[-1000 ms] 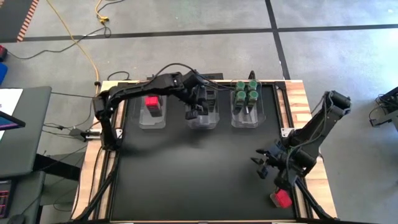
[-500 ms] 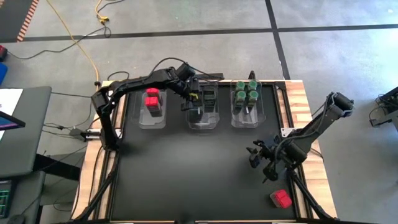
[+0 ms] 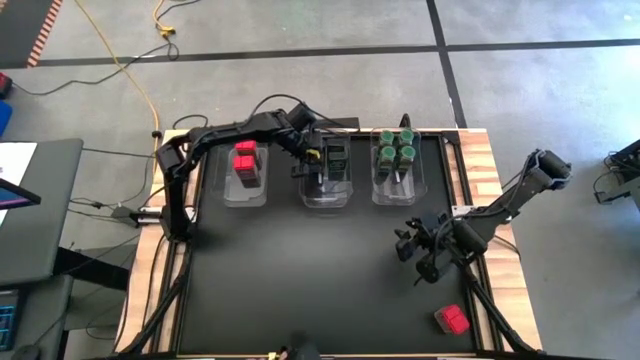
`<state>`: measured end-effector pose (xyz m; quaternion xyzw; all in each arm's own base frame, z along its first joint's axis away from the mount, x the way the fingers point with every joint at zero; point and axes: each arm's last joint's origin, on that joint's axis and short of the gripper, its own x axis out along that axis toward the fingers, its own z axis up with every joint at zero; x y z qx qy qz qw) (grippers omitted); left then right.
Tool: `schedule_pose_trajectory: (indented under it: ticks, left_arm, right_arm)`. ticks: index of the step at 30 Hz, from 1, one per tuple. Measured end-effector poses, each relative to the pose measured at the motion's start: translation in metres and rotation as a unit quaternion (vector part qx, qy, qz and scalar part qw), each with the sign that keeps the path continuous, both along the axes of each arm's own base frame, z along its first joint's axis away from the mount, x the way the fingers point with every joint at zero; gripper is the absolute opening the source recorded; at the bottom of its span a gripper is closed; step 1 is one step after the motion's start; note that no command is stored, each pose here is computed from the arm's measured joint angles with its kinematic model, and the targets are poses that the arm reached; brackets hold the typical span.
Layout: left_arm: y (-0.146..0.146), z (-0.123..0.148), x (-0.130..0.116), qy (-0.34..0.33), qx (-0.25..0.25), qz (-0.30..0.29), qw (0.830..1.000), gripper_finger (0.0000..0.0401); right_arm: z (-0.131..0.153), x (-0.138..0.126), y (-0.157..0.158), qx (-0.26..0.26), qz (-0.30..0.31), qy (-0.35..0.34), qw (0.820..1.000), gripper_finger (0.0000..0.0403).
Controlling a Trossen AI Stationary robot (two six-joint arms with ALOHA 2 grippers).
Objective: Sort spices by type
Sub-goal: Put the black seasoning can into the middle transparent bin
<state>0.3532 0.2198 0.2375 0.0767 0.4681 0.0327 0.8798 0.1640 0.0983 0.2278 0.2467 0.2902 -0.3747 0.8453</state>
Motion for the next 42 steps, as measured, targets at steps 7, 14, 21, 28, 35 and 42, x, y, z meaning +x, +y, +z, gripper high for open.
schedule_pose_trajectory:
  ticks: [7,14,21,28,35,42]
  left_arm:
    - [0.003,-0.001,0.003,-0.011,0.011,-0.005,1.000,0.0131]
    - [0.005,-0.017,0.007,0.005,-0.009,0.005,1.000,0.0131]
    - [0.007,-0.016,0.009,-0.004,-0.004,0.011,1.000,0.0132]
    - [0.008,-0.016,0.008,0.000,0.002,0.017,1.000,0.0132]
    - [0.008,-0.016,0.008,0.004,0.009,0.025,1.000,0.0149]
    - [0.008,-0.016,0.008,0.004,0.007,0.031,0.999,0.0158]
  right_arm:
    - [0.000,0.002,-0.003,0.000,-0.008,0.000,1.000,0.0245]
    - [0.000,0.002,-0.002,0.002,-0.009,-0.003,1.000,0.0245]
    - [0.000,0.003,-0.002,0.005,-0.009,-0.007,1.000,0.0245]
    - [0.000,0.003,-0.002,0.006,-0.009,-0.007,1.000,0.0245]
    - [0.000,0.003,-0.002,0.006,-0.009,-0.008,1.000,0.0245]
    - [0.000,0.003,-0.002,0.006,-0.009,-0.008,1.000,0.0245]
